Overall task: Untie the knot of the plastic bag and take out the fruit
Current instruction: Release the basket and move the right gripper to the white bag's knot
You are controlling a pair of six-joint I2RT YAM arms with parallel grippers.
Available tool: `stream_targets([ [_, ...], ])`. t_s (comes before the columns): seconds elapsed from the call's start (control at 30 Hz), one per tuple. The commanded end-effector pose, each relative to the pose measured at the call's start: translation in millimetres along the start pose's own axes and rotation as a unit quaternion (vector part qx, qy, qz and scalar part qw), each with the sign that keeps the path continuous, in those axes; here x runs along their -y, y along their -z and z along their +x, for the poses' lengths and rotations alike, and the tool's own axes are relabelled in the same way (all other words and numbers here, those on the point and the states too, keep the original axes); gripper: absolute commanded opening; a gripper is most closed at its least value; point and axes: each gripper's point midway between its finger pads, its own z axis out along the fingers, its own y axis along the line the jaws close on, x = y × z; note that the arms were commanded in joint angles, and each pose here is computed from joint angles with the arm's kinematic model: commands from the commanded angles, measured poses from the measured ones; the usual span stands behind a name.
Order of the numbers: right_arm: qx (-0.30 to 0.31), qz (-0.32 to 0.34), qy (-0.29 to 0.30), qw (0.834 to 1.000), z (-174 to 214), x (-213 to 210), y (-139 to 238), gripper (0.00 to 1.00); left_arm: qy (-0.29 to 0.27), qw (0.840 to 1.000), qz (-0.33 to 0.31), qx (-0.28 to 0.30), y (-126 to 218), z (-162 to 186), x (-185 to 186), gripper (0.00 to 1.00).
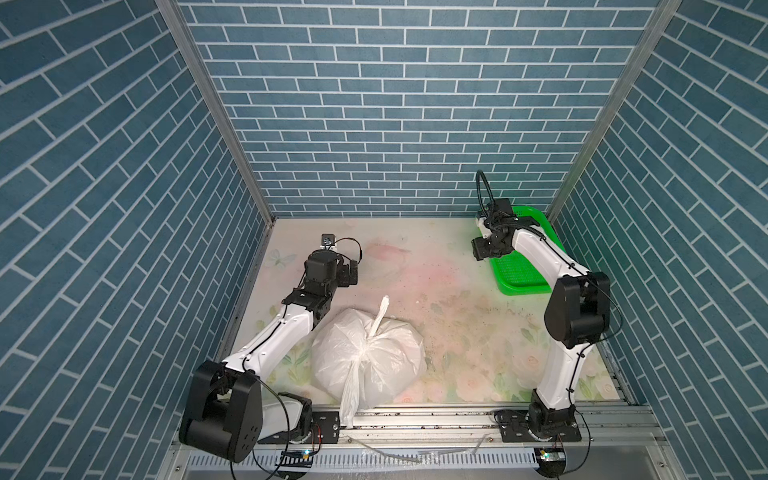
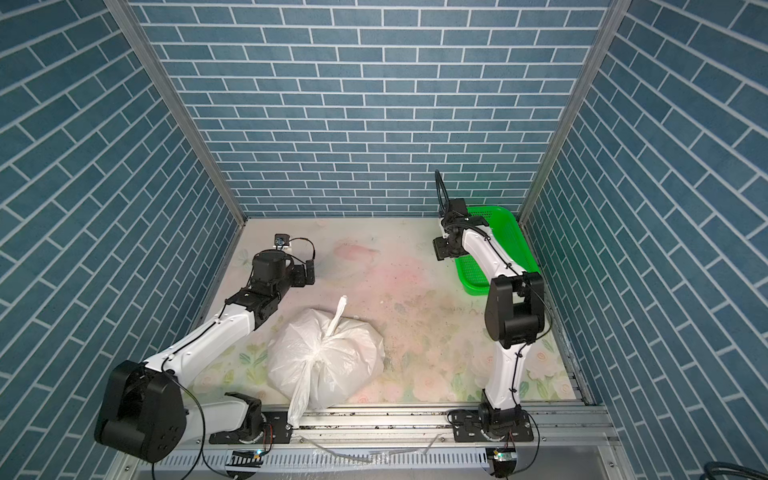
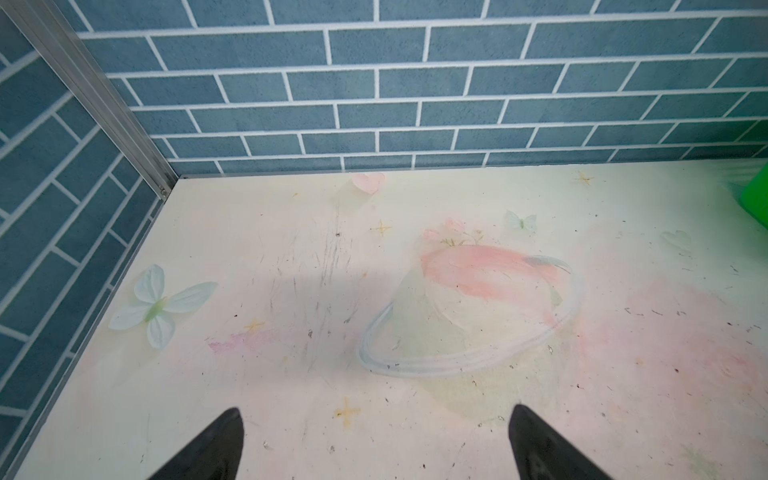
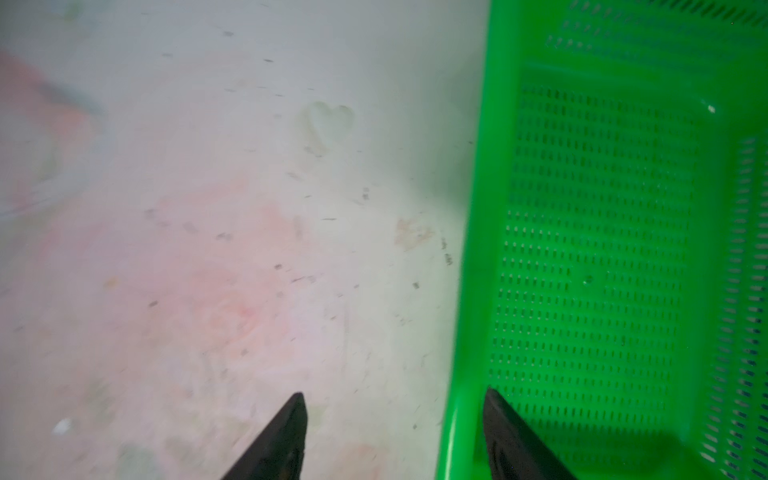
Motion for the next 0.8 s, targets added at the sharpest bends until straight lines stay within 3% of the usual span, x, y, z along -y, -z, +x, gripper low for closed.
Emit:
stream_targets([
  [0.0,0.011,-0.090,0.035,0.995,15.2,-65.6,38.2,0.69,0.023,1.000,-0.010,-0.003,8.9,-0.7,-6.0,1.00],
  [0.17,0.029,-0.180,0.116,0.976,42.6,-157.3,67.4,0.69,0.039,0.999,-0.020,-0.014,16.5,9.5,-16.3,1.00],
  [0.33,0.060,-0.284,0.212,0.933,77.0,-246.6,100.6,0.70,0.047,0.998,-0.029,-0.022,26.2,15.7,-27.7,1.00],
  [0.43,0.048,-0.316,0.256,0.912,98.4,-278.1,105.5,0.70,0.057,0.997,-0.035,-0.025,30.7,19.3,-36.0,1.00],
  [0.77,0.021,-0.363,0.339,0.868,137.9,-349.0,98.9,0.67,0.059,0.997,-0.037,-0.040,39.4,30.7,-43.1,1.00],
])
